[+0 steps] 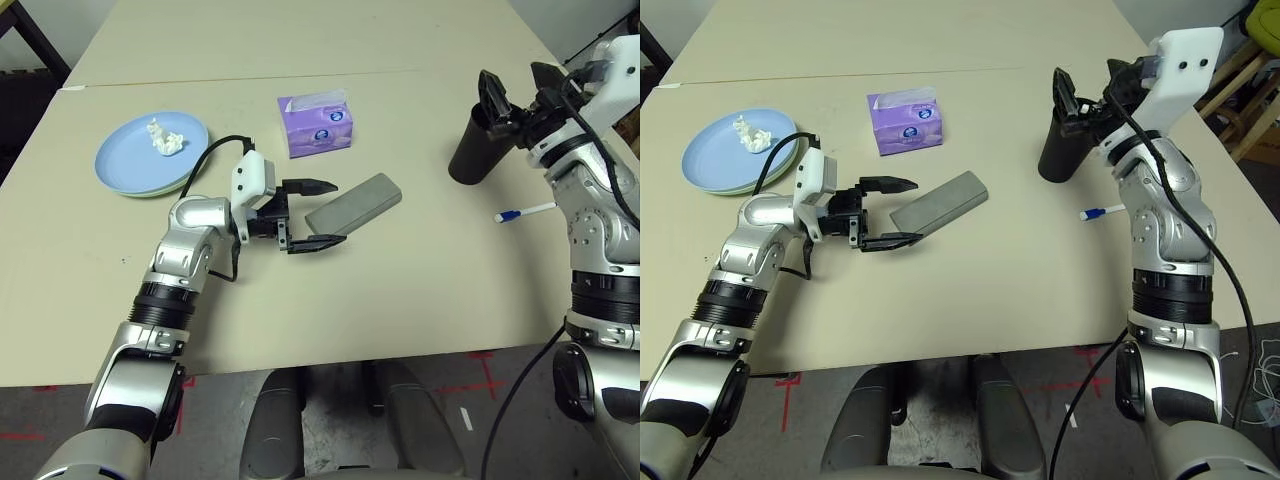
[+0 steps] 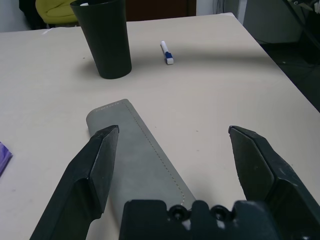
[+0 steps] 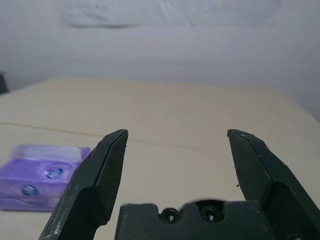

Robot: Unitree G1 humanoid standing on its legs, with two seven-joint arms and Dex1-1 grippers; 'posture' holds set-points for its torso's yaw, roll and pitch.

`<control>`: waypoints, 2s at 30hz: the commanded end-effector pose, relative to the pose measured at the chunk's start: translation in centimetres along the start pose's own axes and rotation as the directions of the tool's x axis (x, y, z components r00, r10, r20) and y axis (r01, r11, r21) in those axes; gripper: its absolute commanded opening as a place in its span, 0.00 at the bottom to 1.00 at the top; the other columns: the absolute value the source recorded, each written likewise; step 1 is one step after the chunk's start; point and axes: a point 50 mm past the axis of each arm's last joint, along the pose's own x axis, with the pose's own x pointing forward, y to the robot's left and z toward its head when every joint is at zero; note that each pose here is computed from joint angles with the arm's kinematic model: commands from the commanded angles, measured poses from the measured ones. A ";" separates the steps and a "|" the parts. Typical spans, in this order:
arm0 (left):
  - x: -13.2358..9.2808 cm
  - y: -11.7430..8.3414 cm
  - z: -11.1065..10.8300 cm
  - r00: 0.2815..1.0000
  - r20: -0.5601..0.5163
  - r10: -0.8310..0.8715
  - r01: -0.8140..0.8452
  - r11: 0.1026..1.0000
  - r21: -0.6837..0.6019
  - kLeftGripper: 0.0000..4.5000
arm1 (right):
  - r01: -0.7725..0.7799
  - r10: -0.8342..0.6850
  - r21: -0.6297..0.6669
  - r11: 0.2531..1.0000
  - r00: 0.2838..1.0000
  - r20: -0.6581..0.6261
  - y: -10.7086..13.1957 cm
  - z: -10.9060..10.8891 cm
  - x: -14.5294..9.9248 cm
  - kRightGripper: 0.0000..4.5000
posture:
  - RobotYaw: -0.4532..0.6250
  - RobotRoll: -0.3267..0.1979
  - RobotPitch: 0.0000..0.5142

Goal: Organize and tidy the items on the table.

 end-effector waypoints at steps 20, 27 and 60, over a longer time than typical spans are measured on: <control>-0.1 -0.3 -0.6 0.999 -0.020 -0.041 0.040 0.998 -0.042 1.00 | -0.837 0.687 -0.030 0.546 0.467 -0.557 -1.2 -3.8 -3.5 0.99 | 0.48 0.62 0.43; 0.0 0.1 0.3 0.998 0.050 0.023 -0.020 0.997 -0.072 1.00 | -0.914 0.576 -0.092 0.394 0.324 -0.751 -3.5 -5.1 -4.2 0.99 | 0.49 0.62 0.43; -0.2 0.1 1.9 0.970 0.150 0.189 -0.179 0.981 -0.078 1.00 | -0.999 0.219 0.028 0.039 -0.018 -0.976 -6.0 -5.3 -2.1 0.99 | 0.50 0.62 0.43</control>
